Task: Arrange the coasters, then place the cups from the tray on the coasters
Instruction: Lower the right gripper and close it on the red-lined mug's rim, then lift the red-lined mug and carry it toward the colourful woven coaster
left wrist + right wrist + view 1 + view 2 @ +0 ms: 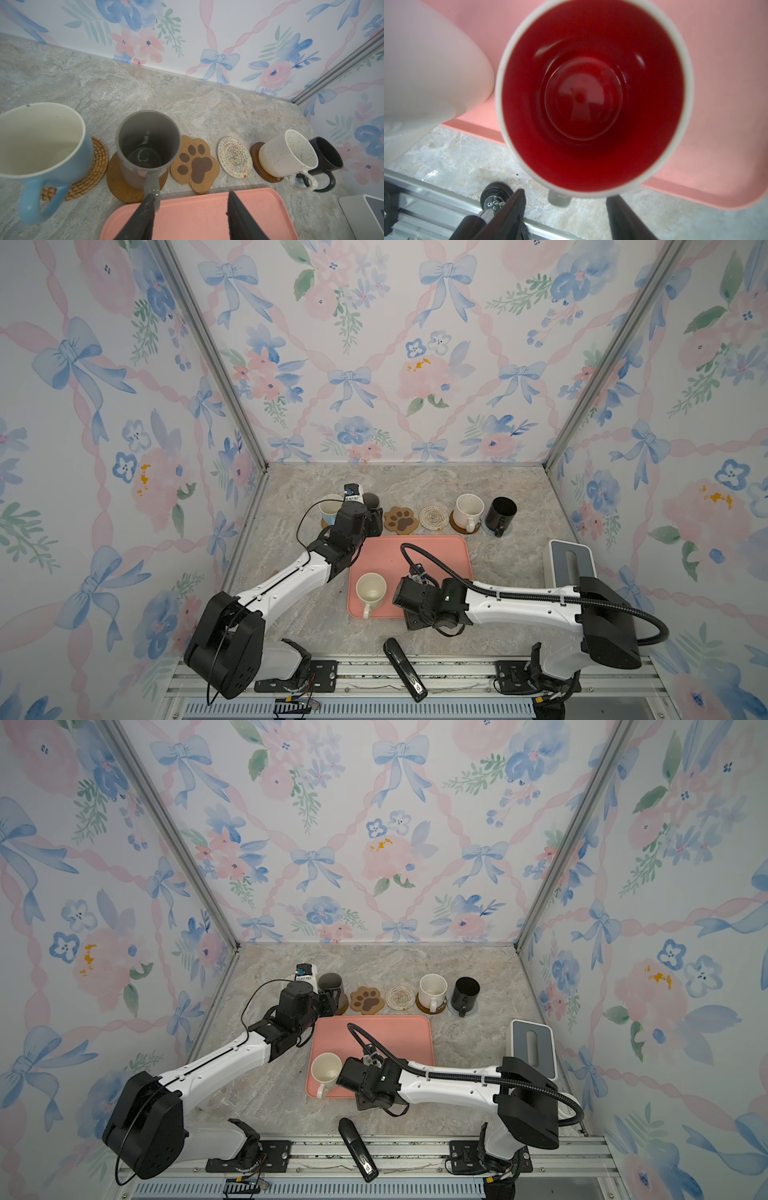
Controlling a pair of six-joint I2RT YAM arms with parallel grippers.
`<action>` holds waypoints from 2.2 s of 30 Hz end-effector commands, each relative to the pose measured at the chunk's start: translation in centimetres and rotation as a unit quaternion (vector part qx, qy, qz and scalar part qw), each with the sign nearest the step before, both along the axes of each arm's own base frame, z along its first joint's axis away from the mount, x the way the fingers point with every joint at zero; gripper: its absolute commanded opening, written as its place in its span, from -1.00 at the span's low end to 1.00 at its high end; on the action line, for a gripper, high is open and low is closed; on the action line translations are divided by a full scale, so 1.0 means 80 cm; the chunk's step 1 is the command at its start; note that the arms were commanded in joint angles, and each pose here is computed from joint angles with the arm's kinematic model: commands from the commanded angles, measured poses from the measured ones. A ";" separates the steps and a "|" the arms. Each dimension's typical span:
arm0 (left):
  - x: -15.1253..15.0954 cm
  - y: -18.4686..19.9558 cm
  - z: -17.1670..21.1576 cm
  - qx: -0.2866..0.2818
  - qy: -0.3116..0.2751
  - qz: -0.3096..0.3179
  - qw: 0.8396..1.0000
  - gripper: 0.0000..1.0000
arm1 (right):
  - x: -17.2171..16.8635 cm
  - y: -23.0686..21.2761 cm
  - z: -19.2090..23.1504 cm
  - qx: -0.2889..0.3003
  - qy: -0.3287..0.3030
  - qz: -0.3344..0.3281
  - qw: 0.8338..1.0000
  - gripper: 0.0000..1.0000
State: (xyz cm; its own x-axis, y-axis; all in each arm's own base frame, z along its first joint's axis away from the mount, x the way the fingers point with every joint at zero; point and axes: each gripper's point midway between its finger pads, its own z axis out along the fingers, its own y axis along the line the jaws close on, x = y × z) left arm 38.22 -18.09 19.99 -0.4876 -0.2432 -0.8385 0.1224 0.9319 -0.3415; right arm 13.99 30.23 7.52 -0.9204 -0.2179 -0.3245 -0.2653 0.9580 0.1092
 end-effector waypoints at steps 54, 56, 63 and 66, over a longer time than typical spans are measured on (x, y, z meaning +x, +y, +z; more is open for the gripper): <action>0.000 0.018 -0.003 -0.011 -0.002 0.014 1.000 0.04 | 0.044 -0.025 -0.031 -0.074 0.008 0.006 0.997 -0.79; 0.000 0.019 -0.003 -0.010 -0.002 0.015 1.000 0.04 | 0.046 -0.027 -0.030 -0.079 0.006 0.009 0.997 -0.94; -0.001 0.021 -0.003 -0.011 -0.003 0.016 1.000 0.04 | 0.061 -0.045 -0.002 -0.117 -0.031 0.019 0.993 -1.00; -0.001 0.022 -0.003 -0.010 -0.003 0.018 1.000 0.04 | 0.070 -0.051 0.010 -0.128 -0.048 0.026 0.990 -1.00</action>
